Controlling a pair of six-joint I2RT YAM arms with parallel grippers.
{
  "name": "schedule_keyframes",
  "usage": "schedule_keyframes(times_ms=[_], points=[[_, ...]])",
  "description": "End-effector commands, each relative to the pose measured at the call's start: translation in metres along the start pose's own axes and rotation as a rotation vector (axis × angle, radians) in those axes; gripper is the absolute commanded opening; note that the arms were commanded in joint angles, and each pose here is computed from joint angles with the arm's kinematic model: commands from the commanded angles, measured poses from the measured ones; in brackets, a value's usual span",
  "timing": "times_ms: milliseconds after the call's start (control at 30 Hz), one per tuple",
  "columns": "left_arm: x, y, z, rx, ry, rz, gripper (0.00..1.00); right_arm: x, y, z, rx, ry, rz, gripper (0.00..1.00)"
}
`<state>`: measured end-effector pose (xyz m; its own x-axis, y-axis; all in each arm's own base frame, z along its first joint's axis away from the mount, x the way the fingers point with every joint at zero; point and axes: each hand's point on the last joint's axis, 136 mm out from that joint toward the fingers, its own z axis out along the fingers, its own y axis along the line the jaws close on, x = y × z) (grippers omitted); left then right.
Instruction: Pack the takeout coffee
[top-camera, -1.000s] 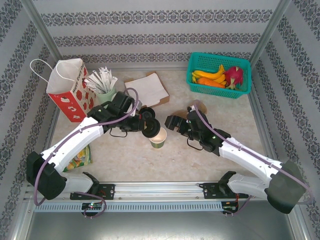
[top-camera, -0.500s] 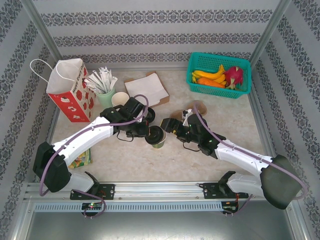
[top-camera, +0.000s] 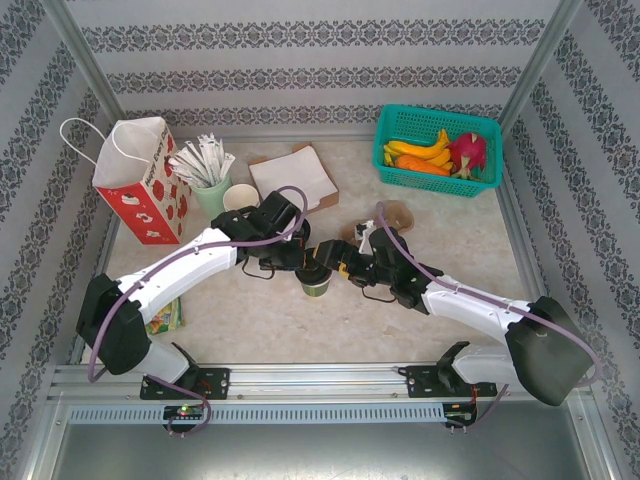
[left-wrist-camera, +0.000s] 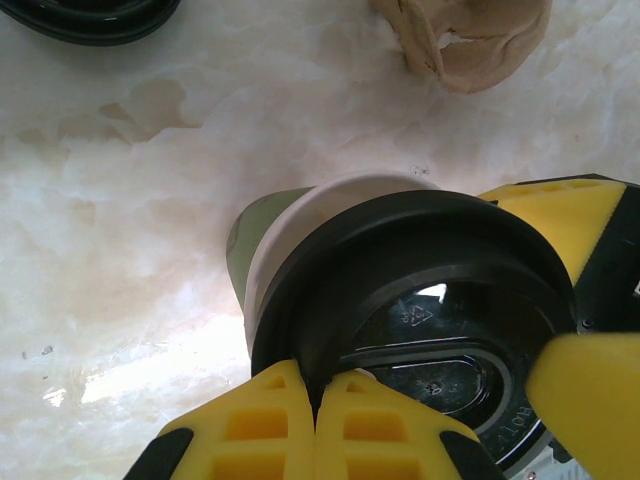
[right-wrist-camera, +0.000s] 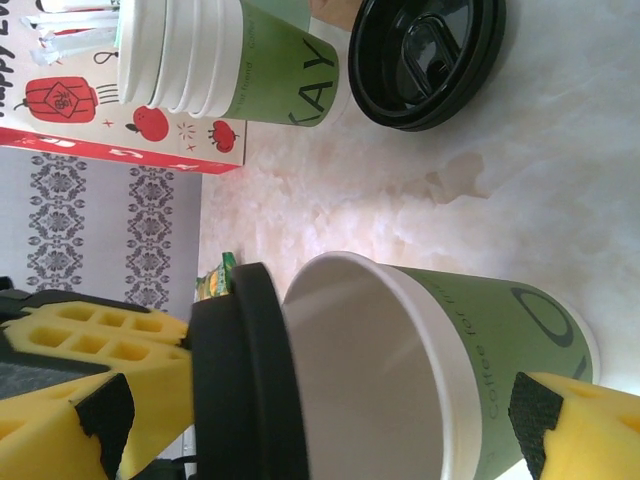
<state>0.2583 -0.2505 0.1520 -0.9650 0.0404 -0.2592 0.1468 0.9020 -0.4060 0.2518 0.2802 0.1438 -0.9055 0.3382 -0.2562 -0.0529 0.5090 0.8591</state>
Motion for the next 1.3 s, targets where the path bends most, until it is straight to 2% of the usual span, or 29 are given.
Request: schedule_keyframes(times_ms=[0, 900, 1267], points=[[-0.004, -0.006, 0.0, -0.006, -0.006, 0.022, 0.0, -0.004, 0.019, 0.0, -0.056, 0.0, -0.044, 0.98], [-0.002, 0.002, 0.005, -0.071, -0.012, 0.046, 0.0, 0.001, 0.02, 0.004, -0.066, 0.028, -0.068, 0.98], [0.006, 0.003, 0.028, -0.061, 0.047, 0.058, 0.0, 0.004, 0.025, 0.01, -0.095, 0.057, -0.082, 0.98]])
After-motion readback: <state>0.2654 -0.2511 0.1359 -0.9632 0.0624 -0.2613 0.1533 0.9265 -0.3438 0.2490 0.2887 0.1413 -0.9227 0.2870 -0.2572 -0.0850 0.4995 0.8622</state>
